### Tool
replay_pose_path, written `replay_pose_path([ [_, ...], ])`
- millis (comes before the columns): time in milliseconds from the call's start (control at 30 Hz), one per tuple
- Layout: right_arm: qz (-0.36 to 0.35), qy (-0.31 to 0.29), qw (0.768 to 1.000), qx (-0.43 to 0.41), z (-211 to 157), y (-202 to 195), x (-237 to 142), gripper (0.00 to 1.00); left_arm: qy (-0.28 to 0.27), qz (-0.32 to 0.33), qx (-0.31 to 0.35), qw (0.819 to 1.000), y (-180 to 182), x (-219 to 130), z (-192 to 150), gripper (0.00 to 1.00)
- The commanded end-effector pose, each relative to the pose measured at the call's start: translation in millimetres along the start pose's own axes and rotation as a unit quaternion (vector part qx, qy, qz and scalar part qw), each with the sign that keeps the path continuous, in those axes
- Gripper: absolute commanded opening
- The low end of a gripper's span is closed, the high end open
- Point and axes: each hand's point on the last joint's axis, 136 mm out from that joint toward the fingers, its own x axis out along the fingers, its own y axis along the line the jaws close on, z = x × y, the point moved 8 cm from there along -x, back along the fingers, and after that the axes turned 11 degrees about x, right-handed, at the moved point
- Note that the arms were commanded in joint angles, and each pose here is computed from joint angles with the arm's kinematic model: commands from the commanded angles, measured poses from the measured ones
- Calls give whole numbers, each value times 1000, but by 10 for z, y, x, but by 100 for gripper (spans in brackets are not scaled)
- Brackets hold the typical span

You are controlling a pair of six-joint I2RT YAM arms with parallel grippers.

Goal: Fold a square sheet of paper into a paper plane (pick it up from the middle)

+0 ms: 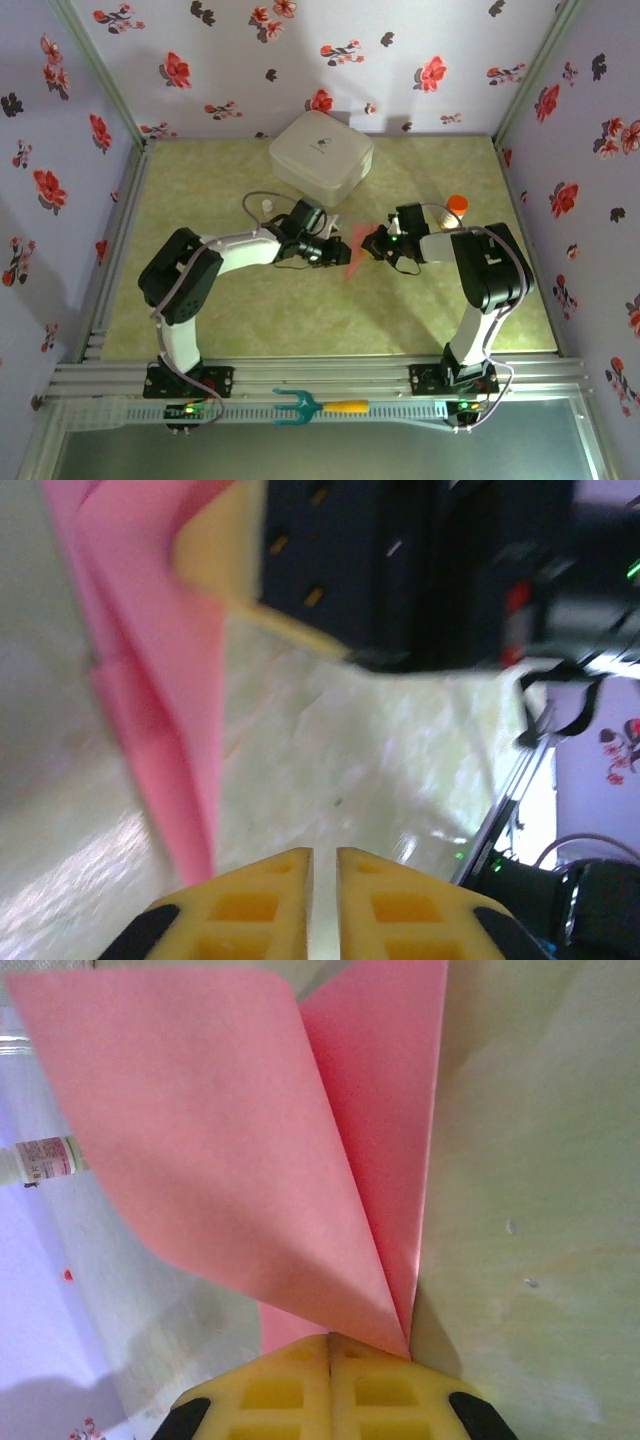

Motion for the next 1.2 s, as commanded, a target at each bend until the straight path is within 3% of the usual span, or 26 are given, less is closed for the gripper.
replay_pose_path([
  [0, -84, -19, 996, 31, -5, -345, 30, 4, 14, -22, -6, 1000, 21, 155, 110, 12],
  [600, -83, -18, 996, 31, -7, -340, 29, 4, 81, -12, -12, 997, 228, 576, 64, 11],
  [1167, -89, -18, 995, 33, -15, -373, 32, 4, 133, 65, -16, 989, 508, 559, -343, 10],
])
